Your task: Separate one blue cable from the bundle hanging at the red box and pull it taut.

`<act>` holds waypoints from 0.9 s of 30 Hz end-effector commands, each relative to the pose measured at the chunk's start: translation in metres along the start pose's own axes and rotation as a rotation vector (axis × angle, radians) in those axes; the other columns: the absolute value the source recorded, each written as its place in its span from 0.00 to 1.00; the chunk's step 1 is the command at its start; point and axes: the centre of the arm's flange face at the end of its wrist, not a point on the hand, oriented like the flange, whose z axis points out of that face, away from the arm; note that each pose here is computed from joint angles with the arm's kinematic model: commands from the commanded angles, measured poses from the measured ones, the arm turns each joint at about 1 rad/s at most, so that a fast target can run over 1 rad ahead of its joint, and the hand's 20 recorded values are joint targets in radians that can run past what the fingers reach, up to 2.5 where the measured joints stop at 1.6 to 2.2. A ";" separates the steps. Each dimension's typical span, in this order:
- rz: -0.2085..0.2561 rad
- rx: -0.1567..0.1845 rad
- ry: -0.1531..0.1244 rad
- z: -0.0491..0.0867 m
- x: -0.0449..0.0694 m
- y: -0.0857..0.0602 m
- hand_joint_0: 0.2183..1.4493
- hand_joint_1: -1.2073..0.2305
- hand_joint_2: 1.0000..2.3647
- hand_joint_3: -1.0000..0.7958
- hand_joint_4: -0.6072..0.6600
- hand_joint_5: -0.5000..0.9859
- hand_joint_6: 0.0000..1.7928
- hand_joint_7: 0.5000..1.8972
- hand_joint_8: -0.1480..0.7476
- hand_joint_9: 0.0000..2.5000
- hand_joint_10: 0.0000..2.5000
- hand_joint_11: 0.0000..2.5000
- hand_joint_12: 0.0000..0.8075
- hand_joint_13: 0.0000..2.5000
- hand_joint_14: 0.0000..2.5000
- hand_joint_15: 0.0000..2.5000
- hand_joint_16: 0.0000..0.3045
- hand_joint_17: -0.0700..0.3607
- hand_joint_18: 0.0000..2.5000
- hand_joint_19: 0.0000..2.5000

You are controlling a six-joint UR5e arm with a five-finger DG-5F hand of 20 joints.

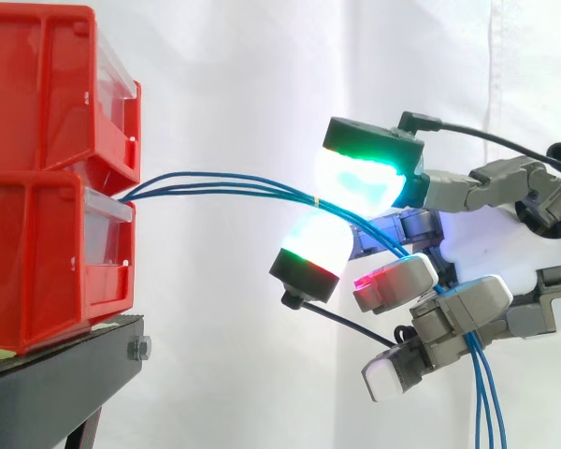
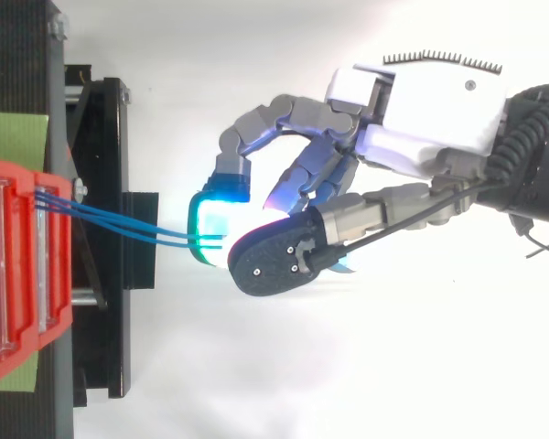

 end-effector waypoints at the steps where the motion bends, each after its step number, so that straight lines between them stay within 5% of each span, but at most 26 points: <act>1: 0.000 0.001 -0.001 0.000 -0.001 0.000 0.34 0.35 0.01 0.40 0.45 0.20 0.50 0.37 0.44 0.48 0.00 0.59 0.36 0.58 0.00 0.58 0.16 0.42 0.27 0.24; 6: 0.000 0.002 -0.001 0.000 -0.001 0.000 0.38 0.29 0.02 0.43 0.40 0.20 0.52 0.41 0.42 0.47 0.00 0.60 0.35 0.58 0.00 0.58 0.16 0.42 0.27 0.24; 11: -0.004 0.012 -0.001 -0.001 -0.001 -0.001 0.46 0.24 0.00 0.28 0.39 0.19 0.52 0.37 0.41 0.48 0.00 0.60 0.35 0.58 0.00 0.58 0.16 0.41 0.27 0.23; 14: -0.005 0.014 -0.001 -0.001 -0.001 -0.001 0.48 0.22 0.00 0.28 0.34 0.20 0.52 0.40 0.37 0.50 0.00 0.67 0.34 0.58 0.00 0.59 0.15 0.40 0.27 0.23; 27: -0.007 0.020 -0.003 -0.003 -0.003 0.000 0.41 0.16 0.00 0.28 0.33 0.22 0.52 0.42 0.36 0.48 0.00 0.64 0.34 0.57 0.00 0.60 0.15 0.40 0.26 0.21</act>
